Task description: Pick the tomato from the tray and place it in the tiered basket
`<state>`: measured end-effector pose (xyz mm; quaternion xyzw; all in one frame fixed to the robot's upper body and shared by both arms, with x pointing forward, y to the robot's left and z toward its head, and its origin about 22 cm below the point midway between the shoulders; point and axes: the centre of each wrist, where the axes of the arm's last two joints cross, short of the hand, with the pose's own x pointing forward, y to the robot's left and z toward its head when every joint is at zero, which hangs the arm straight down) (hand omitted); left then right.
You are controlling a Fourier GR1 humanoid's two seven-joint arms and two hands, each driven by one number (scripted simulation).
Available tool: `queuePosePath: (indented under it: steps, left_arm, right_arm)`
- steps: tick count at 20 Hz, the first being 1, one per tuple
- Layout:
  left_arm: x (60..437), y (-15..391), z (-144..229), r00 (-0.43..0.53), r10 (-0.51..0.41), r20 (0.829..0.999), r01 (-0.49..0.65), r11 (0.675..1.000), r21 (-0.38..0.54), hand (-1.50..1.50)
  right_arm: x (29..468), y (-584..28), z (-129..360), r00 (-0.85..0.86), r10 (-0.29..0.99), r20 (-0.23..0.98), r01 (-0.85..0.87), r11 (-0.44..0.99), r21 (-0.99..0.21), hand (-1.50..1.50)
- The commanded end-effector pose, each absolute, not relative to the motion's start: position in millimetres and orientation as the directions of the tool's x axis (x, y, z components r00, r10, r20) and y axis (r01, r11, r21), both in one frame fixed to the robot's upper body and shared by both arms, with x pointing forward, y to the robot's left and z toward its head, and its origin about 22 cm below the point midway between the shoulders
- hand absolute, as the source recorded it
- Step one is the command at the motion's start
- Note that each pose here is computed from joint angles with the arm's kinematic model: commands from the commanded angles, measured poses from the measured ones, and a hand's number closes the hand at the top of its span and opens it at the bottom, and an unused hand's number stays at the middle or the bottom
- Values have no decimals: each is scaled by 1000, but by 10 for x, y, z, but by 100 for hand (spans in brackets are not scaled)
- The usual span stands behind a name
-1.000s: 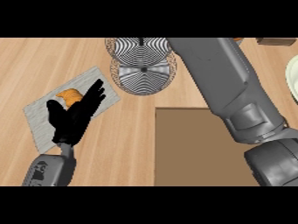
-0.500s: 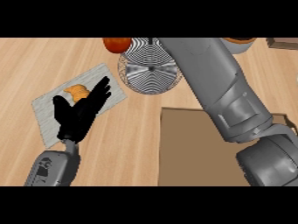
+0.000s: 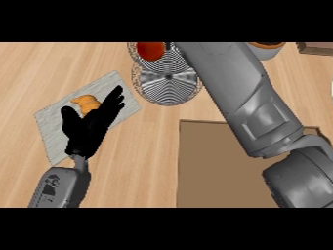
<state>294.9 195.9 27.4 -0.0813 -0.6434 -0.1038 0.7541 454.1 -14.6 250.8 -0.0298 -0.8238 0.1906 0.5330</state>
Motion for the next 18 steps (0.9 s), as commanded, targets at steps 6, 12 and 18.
queuePosePath:
  steps: [6, 12, 18]
  left_arm:
    - [2823, 2189, 219, 169, -42, 985, 195, 981, 9, 0]
    - [2941, 2300, 263, 167, -44, 985, 180, 984, 14, 0]
    - [2889, 2250, 336, 158, -38, 987, 184, 983, 8, 0]
  right_arm:
    - [4792, -981, 2537, -265, 215, 940, 7, 975, -222, -150]
    - [4866, -2102, 2553, -256, 262, 930, -71, 955, -288, -150]
    - [4729, -3009, 2694, -263, 308, 914, -153, 922, -355, -150]
